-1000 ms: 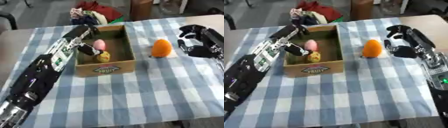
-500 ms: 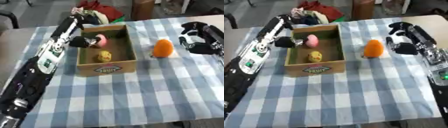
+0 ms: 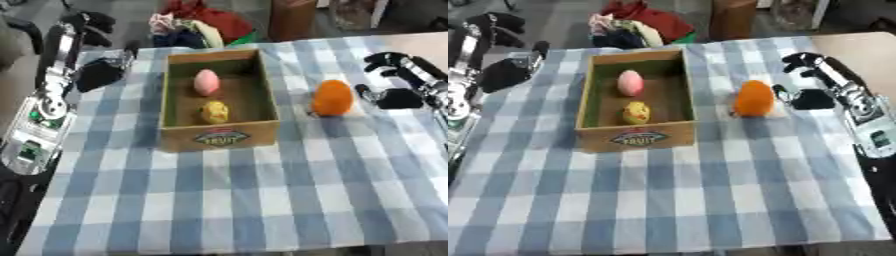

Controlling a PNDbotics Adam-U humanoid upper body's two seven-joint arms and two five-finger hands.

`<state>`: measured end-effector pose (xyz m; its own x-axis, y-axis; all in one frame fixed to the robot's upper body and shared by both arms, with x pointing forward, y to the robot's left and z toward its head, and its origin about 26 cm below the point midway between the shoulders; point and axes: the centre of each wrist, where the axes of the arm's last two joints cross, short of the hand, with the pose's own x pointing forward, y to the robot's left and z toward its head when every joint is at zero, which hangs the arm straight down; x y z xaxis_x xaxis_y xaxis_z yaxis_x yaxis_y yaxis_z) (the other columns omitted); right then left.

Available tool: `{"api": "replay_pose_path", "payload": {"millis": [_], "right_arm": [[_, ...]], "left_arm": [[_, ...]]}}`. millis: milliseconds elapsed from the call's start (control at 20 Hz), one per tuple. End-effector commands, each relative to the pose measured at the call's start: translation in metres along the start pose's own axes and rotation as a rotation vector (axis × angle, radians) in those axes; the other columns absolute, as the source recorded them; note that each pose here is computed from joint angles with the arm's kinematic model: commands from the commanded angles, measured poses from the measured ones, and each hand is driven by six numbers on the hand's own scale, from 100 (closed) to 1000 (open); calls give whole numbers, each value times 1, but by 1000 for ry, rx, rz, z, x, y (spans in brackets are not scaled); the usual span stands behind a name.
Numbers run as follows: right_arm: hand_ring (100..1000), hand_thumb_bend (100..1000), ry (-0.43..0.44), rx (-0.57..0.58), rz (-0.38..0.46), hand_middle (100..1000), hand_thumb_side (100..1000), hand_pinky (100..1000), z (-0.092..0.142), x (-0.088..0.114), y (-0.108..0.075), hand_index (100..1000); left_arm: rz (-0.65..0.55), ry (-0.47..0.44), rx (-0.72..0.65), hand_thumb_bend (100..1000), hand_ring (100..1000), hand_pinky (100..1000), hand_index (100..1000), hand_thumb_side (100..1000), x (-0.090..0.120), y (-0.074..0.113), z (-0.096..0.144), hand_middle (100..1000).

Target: Pick up objects on the table and place them in the box.

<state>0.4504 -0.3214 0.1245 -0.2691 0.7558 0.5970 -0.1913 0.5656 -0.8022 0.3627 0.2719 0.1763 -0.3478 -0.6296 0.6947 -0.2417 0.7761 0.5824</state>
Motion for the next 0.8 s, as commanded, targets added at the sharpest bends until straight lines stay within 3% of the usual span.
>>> {"api": "replay_pose_path", "payload": {"millis": [50, 400, 800], "right_arm": [[941, 308, 17, -14, 49, 728, 182, 885, -3, -3, -12, 863], [944, 320, 65, 43, 47, 733, 204, 888, -8, -12, 11, 866], [941, 301, 53, 90, 44, 716, 204, 887, -16, -8, 26, 851]], "left_arm": [[-9, -23, 37, 389, 570, 729, 714, 231, 7, 17, 0, 596], [10, 4, 65, 384, 570, 730, 713, 231, 1, 20, 5, 593], [22, 15, 35, 377, 571, 733, 713, 238, -2, 15, 6, 594]]}}
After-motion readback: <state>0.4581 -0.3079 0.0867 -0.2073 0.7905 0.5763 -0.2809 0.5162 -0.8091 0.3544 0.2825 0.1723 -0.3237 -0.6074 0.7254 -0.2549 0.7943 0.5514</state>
